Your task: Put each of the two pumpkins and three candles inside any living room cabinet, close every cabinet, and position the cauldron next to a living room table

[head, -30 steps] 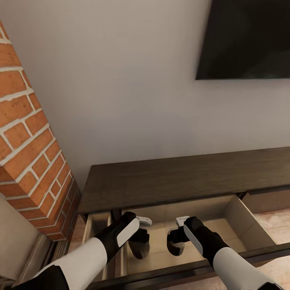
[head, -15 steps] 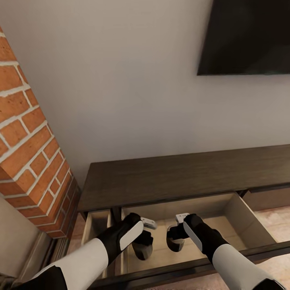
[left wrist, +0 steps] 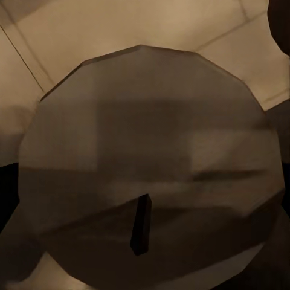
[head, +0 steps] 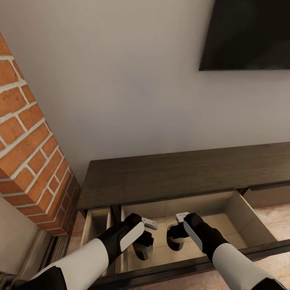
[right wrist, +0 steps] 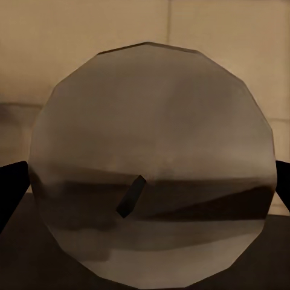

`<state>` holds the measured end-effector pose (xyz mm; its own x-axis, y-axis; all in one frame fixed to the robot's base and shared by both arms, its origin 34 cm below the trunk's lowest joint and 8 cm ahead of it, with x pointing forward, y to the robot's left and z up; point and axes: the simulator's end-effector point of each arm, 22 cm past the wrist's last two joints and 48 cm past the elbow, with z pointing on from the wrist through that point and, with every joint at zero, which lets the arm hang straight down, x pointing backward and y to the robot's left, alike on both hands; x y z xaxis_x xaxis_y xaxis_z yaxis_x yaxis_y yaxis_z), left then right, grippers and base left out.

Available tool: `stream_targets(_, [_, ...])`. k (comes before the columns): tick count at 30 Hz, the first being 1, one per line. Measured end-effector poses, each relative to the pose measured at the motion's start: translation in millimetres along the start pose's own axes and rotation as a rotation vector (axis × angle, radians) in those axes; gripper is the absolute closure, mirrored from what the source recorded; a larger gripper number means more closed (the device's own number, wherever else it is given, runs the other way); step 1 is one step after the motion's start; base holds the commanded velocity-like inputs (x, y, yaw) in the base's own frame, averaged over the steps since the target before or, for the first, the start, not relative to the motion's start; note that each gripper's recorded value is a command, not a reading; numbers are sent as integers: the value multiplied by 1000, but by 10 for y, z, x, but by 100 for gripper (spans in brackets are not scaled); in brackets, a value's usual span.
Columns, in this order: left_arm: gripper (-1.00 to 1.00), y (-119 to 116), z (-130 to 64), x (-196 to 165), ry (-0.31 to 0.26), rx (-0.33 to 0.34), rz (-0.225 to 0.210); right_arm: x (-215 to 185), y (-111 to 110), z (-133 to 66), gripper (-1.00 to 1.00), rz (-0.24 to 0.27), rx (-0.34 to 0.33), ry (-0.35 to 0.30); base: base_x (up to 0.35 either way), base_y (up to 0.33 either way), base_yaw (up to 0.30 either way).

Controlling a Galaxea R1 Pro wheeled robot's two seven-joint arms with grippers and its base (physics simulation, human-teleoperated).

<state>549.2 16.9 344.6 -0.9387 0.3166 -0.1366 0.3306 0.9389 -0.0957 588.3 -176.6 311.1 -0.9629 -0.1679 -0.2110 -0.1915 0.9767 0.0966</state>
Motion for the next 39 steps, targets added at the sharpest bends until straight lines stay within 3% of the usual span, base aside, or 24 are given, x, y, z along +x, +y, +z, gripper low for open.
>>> stream_targets(3, [100, 6, 22, -8, -7, -5, 4, 11, -2, 17, 100, 0, 0, 4, 0, 0, 0])
stream_targets(5, [100, 20, 48, -8, -21, -29, 40, 20, -3, 30, 100, 1, -1, 7, 0, 0, 0])
stream_targets(8, [100, 18, 75, -48, -50, -42, 57, 35, 0, 49, 100, 2, -3, 11, 0, 0, 0])
stream_targets(31, [100, -47, 228, 41, -34, -5, 58, 135, 0, 166, 100, 6, -6, 38, 0, 0, 0])
stream_targets(32, [-100, -46, 229, 41, -34, -5, 58, 136, -2, 167, -100, 6, -6, 39, 0, 0, 0])
stream_targets(39, [-100, -47, 229, 32, -37, -5, 58, 136, -7, 167, -100, 8, -6, 38, 0, 0, 0])
